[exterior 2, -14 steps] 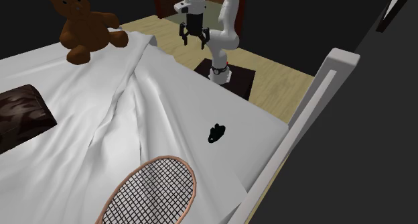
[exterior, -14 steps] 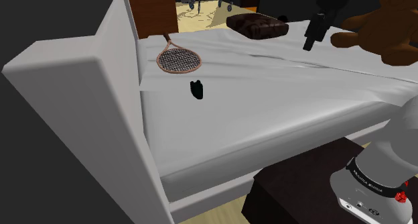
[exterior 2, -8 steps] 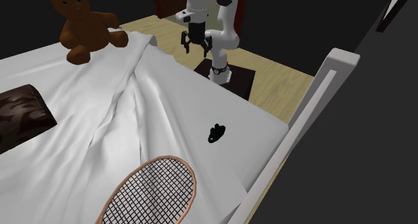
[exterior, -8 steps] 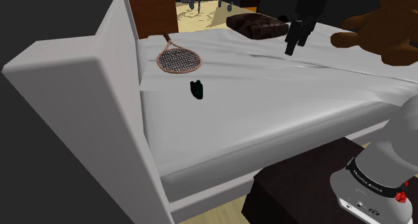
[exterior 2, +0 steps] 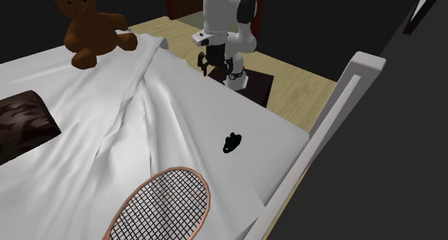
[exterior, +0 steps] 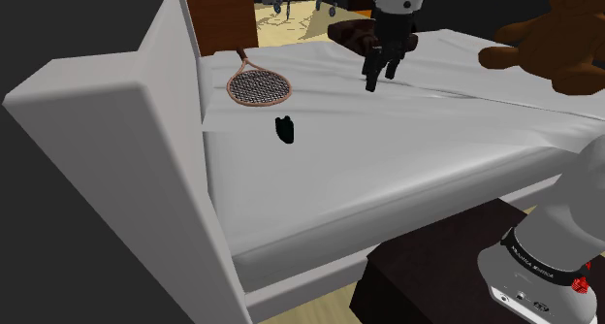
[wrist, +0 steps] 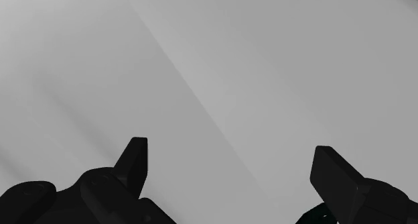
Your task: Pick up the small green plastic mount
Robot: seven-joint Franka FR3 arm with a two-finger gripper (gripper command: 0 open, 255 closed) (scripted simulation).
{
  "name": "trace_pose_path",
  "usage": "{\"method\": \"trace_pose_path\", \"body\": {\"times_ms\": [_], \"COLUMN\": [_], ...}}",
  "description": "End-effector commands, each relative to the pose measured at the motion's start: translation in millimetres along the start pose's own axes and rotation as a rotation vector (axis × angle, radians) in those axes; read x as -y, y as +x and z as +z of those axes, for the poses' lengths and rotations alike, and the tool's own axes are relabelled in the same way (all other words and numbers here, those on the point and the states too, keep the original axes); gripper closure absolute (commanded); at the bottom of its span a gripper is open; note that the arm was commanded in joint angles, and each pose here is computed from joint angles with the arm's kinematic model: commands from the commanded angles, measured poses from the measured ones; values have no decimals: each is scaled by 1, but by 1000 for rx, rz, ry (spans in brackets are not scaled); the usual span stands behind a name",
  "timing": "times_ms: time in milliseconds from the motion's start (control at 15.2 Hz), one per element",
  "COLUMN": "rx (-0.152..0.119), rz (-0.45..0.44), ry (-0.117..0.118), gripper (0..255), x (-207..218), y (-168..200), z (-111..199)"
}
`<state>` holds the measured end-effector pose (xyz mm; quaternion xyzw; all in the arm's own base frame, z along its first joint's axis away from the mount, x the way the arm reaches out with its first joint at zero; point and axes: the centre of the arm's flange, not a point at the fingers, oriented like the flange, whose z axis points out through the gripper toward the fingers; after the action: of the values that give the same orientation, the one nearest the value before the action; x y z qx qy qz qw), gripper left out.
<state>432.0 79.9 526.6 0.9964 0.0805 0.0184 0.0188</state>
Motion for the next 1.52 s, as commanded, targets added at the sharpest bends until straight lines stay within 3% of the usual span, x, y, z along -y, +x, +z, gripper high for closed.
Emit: {"method": "trace_pose_path", "body": {"times_ms": [0,1188,1452], "rx": [2,28,29], "rz": [-7,-67,-69], "ry": [6,49,51], "gripper": [0,0,0], "x": [11,132,138], "y": [21,204,209], "z": [12,103,122]}}
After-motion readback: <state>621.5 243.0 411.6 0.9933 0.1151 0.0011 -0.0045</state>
